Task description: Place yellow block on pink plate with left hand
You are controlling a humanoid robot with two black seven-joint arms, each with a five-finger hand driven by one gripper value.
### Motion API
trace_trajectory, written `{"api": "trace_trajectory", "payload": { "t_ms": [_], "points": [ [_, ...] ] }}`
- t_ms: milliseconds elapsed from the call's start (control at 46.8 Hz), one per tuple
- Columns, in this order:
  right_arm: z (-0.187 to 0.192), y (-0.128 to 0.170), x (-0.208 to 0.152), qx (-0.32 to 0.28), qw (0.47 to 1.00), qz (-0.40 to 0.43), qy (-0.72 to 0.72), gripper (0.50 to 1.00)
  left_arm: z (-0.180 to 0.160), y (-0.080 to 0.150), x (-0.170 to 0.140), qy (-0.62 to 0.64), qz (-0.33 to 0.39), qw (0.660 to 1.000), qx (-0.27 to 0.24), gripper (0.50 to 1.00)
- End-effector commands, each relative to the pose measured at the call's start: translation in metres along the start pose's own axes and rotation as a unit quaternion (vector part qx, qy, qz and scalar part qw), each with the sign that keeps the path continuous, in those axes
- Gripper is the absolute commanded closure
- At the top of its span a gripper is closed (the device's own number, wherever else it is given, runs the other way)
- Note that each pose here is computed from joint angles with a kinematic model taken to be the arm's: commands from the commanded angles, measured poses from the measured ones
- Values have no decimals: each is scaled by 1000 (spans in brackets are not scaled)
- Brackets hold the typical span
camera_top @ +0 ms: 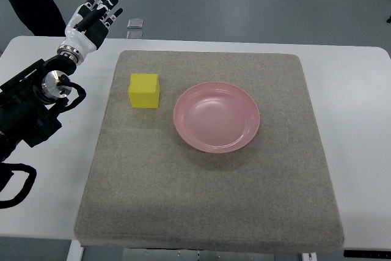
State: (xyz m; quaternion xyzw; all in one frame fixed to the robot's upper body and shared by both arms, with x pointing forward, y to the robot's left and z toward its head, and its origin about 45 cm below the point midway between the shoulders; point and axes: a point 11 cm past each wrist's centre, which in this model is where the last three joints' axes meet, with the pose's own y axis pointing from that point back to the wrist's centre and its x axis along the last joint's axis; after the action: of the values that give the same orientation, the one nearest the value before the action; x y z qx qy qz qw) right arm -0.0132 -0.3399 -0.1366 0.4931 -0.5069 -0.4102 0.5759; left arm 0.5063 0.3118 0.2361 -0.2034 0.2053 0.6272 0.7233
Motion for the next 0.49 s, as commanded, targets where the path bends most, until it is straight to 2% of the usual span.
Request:
{"api": "trace_trajectory", "payload": {
  "t_ms": [0, 470],
  "points": [
    [0, 0, 0, 0, 1000, -1, 0, 576, -2, 2, 4, -1, 4, 1000, -1, 508],
    [0, 0, 0, 0, 1000, -1, 0, 576, -1, -1, -5, 7, -6, 1000, -4, 508]
  ]
}}
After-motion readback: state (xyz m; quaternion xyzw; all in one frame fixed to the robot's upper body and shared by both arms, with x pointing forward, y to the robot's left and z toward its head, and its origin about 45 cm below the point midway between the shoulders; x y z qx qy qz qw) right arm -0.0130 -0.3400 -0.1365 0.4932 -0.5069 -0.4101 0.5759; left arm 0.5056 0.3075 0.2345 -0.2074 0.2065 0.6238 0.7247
